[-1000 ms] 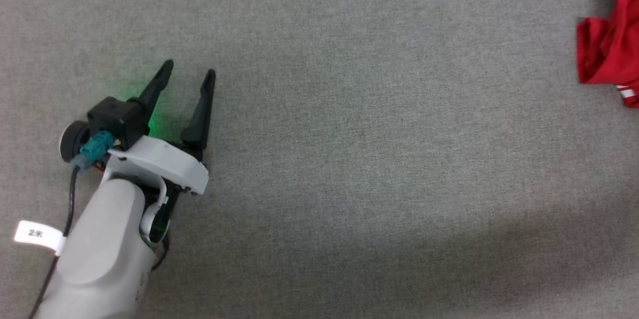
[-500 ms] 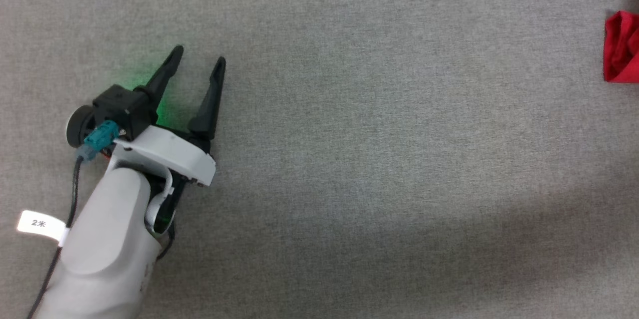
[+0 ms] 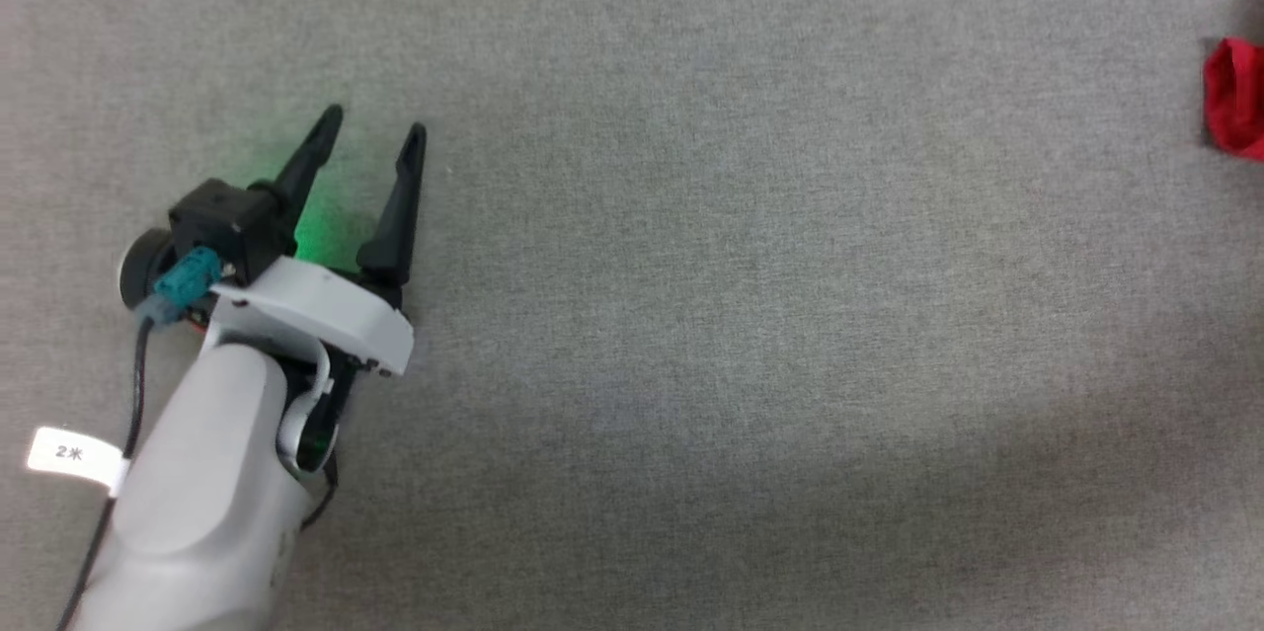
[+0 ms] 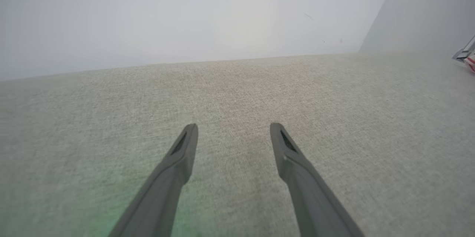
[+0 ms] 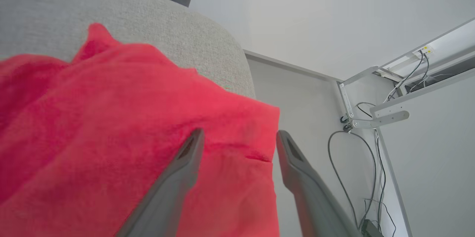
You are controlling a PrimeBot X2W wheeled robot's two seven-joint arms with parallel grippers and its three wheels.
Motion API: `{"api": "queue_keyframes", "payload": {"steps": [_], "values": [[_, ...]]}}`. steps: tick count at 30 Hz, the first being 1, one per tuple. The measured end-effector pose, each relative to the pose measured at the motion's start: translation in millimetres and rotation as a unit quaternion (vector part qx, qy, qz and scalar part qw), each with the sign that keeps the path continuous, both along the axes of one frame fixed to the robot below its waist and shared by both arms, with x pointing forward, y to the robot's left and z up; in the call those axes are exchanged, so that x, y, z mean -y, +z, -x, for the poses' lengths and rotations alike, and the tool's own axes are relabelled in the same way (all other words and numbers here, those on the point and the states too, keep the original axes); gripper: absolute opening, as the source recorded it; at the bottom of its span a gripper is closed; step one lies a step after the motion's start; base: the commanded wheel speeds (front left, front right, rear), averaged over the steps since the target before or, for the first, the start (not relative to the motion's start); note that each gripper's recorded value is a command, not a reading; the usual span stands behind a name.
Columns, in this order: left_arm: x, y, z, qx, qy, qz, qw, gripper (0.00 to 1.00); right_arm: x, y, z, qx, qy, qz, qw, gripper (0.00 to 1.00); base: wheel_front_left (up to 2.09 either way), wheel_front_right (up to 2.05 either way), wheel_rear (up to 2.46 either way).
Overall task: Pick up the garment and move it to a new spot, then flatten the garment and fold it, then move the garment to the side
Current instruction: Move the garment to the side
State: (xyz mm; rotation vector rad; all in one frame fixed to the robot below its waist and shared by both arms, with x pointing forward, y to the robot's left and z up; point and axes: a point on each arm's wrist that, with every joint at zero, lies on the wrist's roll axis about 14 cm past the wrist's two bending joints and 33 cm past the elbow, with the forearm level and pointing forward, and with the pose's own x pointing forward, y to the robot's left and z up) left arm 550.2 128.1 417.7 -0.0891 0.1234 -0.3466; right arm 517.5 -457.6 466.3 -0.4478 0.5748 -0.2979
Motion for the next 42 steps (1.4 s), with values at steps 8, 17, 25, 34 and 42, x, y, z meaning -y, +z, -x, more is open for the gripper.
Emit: {"api": "queue_keyframes", "payload": {"steps": [8, 17, 25, 34, 42], "values": [[-15.6, 20.7, 16.0, 0.013, 0.024, 0.003, 1.0, 1.0, -24.3, 31.0, -11.5, 0.086, 0.029, -0.023, 0.996, 1.0, 0.0, 0.0, 0.0], [-41.4, 46.2, 47.2, 0.028, 0.06, 0.007, 0.998, 1.0, -74.0, 41.8, -6.7, 0.149, 0.077, -0.066, 0.984, 1.0, 0.0, 0.0, 0.0], [-76.6, 59.8, 84.6, 0.031, 0.101, -0.002, 0.994, 1.0, -123.3, 53.6, 6.3, 0.196, 0.124, -0.112, 0.966, 1.0, 0.0, 0.0, 0.0], [-112.9, 72.3, 123.7, 0.041, 0.15, -0.006, 0.988, 1.0, -179.5, 61.0, 38.5, 0.25, 0.179, -0.152, 0.939, 1.0, 0.0, 0.0, 0.0], [-131.5, 70.2, 158.8, 0.037, 0.176, -0.001, 0.984, 1.0, -208.6, 57.9, 76.6, 0.284, 0.187, -0.188, 0.922, 1.0, 0.0, 0.0, 0.0]]}}
